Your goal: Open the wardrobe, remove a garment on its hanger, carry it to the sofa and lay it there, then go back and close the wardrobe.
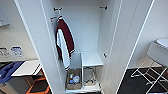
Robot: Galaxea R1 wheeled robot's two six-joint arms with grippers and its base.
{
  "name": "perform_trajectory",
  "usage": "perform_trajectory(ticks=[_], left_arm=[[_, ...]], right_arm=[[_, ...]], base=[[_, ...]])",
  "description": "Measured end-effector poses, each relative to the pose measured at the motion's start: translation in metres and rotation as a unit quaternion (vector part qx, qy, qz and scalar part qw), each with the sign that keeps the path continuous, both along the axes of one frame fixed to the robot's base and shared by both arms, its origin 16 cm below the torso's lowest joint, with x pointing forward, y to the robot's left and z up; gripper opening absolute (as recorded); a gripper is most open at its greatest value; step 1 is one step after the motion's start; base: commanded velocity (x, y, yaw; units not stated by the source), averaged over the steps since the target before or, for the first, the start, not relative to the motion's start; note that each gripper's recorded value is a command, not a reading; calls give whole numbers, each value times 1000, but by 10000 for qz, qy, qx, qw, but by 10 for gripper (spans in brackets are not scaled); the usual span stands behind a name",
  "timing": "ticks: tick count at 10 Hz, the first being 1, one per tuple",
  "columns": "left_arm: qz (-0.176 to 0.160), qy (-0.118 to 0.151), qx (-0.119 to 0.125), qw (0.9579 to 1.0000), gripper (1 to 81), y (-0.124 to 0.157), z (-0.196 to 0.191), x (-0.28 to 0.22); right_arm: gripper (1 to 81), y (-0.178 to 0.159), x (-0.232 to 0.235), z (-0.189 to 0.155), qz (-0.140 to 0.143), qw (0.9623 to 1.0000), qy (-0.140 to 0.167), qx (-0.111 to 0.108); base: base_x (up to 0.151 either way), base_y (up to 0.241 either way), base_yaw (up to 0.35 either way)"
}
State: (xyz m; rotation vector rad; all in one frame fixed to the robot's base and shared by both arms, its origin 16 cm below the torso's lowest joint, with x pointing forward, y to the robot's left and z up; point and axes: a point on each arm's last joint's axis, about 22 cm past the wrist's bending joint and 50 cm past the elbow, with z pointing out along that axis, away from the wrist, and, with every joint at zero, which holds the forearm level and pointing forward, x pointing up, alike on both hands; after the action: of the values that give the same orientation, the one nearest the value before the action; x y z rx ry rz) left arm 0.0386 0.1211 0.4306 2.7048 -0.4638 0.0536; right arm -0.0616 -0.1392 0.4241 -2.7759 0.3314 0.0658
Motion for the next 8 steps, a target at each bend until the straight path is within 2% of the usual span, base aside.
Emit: perform_trajectory(ticks=[3, 5, 8], left_arm=[[65, 35, 50, 10000, 811, 4, -1, -1], [89, 73, 183, 9998, 811, 18, -5, -6], [95, 272, 243, 9993, 811, 26, -6, -39]], right_arm=[[811, 0, 1, 0, -2, 10000, -4, 2], [811, 0, 5, 0, 2, 10000, -25, 2], [811, -1, 20, -1, 3, 9999, -117, -4]], base=[[0, 0, 0], [0, 0, 0], [0, 0, 0]])
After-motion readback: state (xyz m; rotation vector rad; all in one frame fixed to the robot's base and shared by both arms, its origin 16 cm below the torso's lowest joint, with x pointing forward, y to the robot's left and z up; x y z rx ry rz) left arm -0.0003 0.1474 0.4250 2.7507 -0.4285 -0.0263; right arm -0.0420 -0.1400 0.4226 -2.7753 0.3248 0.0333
